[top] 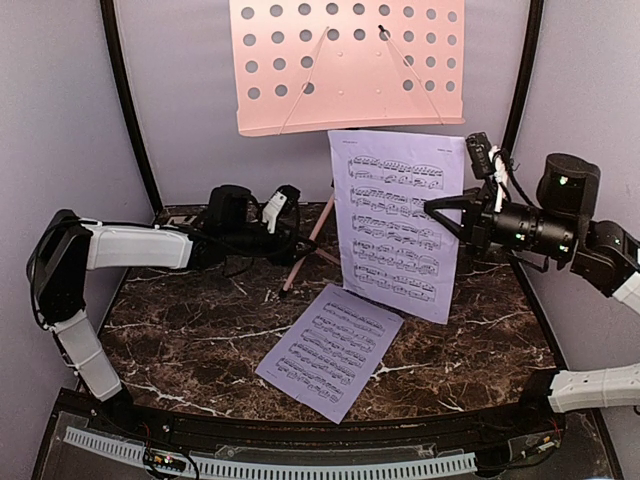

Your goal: Set up the instrument practice props

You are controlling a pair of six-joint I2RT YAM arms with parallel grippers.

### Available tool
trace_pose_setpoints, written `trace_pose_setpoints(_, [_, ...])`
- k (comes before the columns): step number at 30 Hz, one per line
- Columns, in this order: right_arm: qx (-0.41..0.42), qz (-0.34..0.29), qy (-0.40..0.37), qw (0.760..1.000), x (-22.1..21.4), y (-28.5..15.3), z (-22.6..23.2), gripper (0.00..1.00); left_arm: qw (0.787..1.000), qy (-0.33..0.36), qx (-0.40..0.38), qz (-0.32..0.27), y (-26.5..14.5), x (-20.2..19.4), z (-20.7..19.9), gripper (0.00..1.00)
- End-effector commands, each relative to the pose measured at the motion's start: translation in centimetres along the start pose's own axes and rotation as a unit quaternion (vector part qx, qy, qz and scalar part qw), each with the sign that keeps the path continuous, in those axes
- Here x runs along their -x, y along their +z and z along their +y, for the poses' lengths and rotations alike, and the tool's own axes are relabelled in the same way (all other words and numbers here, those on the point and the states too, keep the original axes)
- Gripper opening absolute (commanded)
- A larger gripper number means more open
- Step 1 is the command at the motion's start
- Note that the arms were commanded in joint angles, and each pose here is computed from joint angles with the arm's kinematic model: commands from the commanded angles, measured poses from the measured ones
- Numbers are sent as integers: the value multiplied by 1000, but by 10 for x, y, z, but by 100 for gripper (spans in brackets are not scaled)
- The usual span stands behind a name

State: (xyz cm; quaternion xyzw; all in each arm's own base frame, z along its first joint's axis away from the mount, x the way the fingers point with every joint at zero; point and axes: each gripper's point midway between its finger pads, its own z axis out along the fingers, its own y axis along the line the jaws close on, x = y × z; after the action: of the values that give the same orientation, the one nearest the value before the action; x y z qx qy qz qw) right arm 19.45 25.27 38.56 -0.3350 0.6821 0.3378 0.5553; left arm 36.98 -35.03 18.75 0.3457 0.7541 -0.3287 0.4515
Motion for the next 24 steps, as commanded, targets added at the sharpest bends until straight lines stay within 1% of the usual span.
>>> trace_pose_setpoints(1, [-34,-3,-12,999,13,-21,-8,0,998,44,-32,-41,14,39,-7,63])
trace_pose_setpoints(5, [-41,-1,-14,999,14,-30,-8,0,997,52,-45,-39,32,41,-4,59])
trace_pose_setpoints(8, [-33,-6,-17,999,24,-36,-4,0,995,58,-71,-41,40,45,-10,53])
trace_pose_setpoints(10, [-28,0,-18,999,24,-36,-2,0,994,61,-80,-44,44,48,-11,46])
trace_pose_setpoints(11, [-25,0,-18,1000,26,-36,-1,0,993,64,-86,-46,45,49,-12,38])
trace_pose_setpoints(15, [-21,0,-14,1000,33,-38,1,0,989,95,-113,-33,46,46,-20,18])
trace_pose_setpoints(20, [-11,-3,-15,1000,39,-40,6,0,980,119,-158,-14,34,37,-34,9])
trace_pose_setpoints(24, [0,-2,-15,1000,39,-41,10,0,976,127,-179,-16,13,38,-29,7])
